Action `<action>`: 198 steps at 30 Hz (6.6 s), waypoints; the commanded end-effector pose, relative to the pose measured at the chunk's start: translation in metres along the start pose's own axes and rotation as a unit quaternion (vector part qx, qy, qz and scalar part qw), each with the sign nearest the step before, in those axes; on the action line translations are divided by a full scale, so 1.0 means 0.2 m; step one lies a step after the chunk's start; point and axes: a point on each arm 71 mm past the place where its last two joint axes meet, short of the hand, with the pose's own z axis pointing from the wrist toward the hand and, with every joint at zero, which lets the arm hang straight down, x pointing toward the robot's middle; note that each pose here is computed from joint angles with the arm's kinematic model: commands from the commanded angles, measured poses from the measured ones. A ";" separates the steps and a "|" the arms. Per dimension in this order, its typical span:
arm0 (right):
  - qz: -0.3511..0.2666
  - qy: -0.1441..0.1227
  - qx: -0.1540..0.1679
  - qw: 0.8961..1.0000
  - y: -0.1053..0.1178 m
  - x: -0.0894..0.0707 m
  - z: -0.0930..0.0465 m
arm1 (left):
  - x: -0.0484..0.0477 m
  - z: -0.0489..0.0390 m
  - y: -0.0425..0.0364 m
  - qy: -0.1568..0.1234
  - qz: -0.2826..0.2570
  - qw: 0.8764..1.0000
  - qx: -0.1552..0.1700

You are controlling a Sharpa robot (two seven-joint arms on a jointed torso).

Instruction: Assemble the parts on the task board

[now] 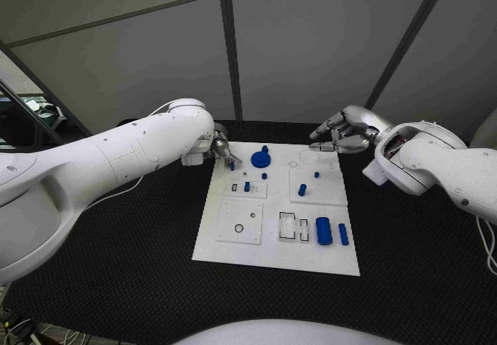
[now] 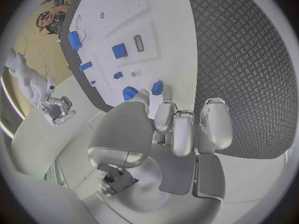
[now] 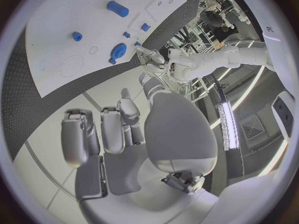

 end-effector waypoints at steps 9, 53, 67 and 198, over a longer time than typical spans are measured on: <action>-0.001 0.001 -0.002 1.000 0.01 0.00 0.00 | 0.000 0.000 -0.015 0.001 -0.006 1.000 0.012; -0.003 0.002 0.005 1.000 -0.02 -0.01 0.00 | 0.136 -0.214 0.075 -0.018 -0.044 0.997 0.062; -0.003 0.003 0.006 1.000 -0.02 -0.02 0.00 | 0.263 -0.220 0.043 -0.025 -0.015 0.997 0.074; -0.011 0.001 0.012 1.000 -0.05 -0.03 -0.01 | 0.124 -0.263 -0.084 -0.121 -0.115 0.954 0.249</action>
